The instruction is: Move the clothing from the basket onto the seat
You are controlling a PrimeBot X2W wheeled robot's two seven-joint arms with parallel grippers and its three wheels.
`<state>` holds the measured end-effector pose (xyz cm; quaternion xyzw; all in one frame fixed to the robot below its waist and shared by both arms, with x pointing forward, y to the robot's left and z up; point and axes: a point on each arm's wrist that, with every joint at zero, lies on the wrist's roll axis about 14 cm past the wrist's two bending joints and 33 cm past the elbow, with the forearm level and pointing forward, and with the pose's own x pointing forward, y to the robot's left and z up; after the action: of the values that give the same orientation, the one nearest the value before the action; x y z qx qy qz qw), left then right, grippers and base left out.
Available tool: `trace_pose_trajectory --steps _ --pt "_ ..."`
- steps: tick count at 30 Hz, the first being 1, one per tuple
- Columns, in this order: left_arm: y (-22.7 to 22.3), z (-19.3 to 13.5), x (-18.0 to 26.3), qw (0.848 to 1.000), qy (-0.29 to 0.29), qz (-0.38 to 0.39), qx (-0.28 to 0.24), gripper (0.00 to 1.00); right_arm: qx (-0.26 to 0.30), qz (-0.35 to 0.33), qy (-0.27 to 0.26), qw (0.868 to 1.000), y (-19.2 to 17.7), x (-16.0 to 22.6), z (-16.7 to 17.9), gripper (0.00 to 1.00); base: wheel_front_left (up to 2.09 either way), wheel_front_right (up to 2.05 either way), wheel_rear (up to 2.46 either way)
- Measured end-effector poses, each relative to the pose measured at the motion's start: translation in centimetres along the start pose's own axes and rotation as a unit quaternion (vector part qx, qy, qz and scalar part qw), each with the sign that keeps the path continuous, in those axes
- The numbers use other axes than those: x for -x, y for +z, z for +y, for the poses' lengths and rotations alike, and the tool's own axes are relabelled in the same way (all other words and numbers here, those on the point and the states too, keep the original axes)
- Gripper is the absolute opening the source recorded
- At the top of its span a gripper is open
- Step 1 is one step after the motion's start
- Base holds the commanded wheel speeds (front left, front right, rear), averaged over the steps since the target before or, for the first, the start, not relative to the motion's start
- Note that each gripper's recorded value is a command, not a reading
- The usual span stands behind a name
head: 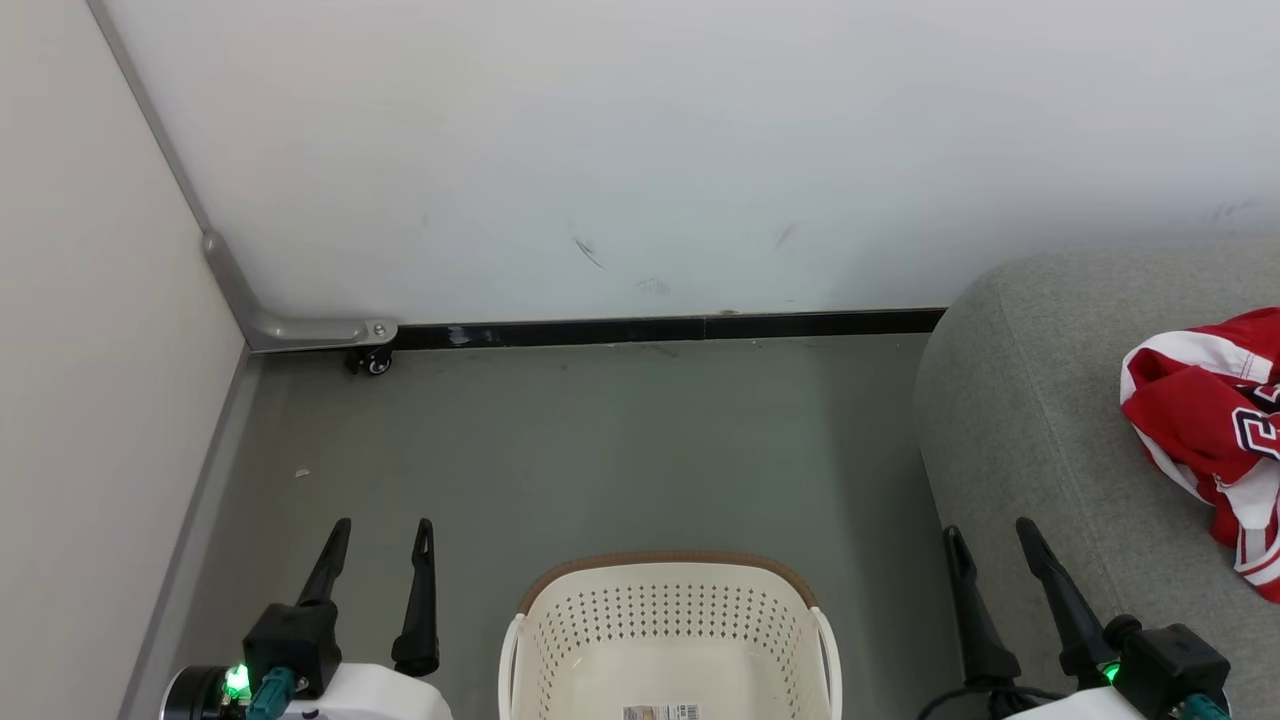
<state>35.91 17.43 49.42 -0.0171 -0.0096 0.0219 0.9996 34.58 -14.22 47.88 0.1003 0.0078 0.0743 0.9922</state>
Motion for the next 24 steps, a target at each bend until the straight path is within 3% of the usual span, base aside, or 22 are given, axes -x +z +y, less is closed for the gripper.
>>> trace_pose_trajectory --steps 2,3,10,24 --pt "0.0 0.0 0.0 1.000 -0.001 0.000 -0.004 1.00 0.000 0.000 0.000 1.000 0.0 0.0 0.0 1.00 0.00 0.00 0.00" --pt "-0.1 -0.1 0.0 1.000 -0.002 0.000 -0.005 0.00 -0.001 0.001 0.000 1.000 -0.1 0.1 0.0 0.00 0.00 0.00 0.00" --pt "-3.2 -0.1 1.6 0.999 0.004 0.051 0.000 0.00 -0.011 0.044 -0.013 0.999 -2.8 1.5 -0.4 0.00 0.00 0.00 0.00" --pt "-4.6 1.3 1.2 0.988 0.038 0.098 0.112 0.00 -0.109 0.028 -0.038 0.993 -2.1 1.4 -0.9 0.00 0.00 0.00 0.00"
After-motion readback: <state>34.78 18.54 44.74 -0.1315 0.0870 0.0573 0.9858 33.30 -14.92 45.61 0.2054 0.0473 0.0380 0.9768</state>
